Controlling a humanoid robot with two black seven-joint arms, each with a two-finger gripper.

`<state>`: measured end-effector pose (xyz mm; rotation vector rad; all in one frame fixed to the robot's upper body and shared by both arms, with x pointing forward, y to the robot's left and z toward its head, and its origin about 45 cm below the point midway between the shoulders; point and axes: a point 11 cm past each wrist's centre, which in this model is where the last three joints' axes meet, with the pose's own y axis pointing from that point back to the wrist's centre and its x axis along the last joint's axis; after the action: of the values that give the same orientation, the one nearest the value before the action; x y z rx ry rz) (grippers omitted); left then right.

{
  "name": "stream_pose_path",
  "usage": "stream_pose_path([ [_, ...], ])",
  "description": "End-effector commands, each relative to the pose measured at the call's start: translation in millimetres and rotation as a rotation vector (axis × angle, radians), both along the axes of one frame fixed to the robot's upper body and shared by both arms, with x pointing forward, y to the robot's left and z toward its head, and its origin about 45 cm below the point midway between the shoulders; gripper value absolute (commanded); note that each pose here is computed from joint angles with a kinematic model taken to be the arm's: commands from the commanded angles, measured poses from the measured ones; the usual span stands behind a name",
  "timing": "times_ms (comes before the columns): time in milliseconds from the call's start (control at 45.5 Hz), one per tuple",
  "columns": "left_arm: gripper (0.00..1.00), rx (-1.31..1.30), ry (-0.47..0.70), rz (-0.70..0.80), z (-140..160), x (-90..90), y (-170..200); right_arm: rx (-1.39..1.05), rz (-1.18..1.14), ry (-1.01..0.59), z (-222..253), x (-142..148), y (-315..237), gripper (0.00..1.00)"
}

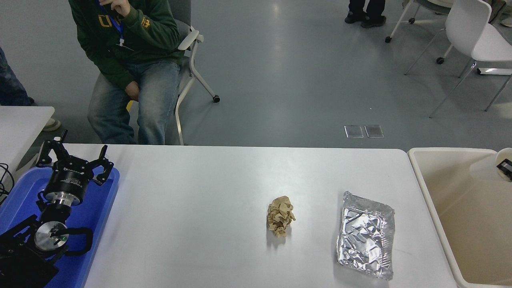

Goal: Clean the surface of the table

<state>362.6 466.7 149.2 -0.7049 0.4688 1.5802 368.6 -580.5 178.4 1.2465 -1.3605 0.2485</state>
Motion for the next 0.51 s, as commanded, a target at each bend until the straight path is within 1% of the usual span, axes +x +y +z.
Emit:
stream_pose_path([
  [0,1.0,0.0,0.0,0.0,0.0,0.0,-0.1,0.003,-0.002,0.01,-4.7,-0.9,2.5,0.07],
  [132,1.0,0.0,0.0,0.0,0.0,0.0,-0.1,0.004,-0.002,0.015,-6.1,-0.5,4.0,0.09],
  [198,1.0,0.0,0.0,0.0,0.0,0.0,-0.1,0.005,-0.004,0.012,-5.5,0.0,4.1,0.18],
  [220,1.0,0.0,0.001,0.001,-0.1,0.0,0.0,0.005,-0.004,0.012,-5.5,0.0,4.1,0.24],
  [242,1.0,0.0,0.0,0.0,0.0,0.0,-0.1,0.007,-0.004,0.012,-5.8,0.1,4.5,0.33],
  [308,1.0,0.0,0.001,0.001,-0.1,0.0,0.0,0.015,-0.009,0.002,-4.3,1.1,4.6,0.67],
  [352,1.0,0.0,0.0,0.0,0.0,0.0,-0.1,0.02,-0.007,0.0,-4.5,2.0,6.2,0.85],
  [374,1.0,0.0,0.001,0.001,-0.1,0.0,0.0,0.024,-0.006,0.004,-5.6,1.2,6.7,0.98],
  [396,1.0,0.0,0.001,0.001,-0.1,0.0,0.0,0.026,-0.005,0.007,-6.8,0.9,7.3,1.0],
  [484,1.0,0.0,0.001,0.001,-0.1,0.0,0.0,0.026,-0.007,0.009,-6.0,0.1,5.7,1.0],
])
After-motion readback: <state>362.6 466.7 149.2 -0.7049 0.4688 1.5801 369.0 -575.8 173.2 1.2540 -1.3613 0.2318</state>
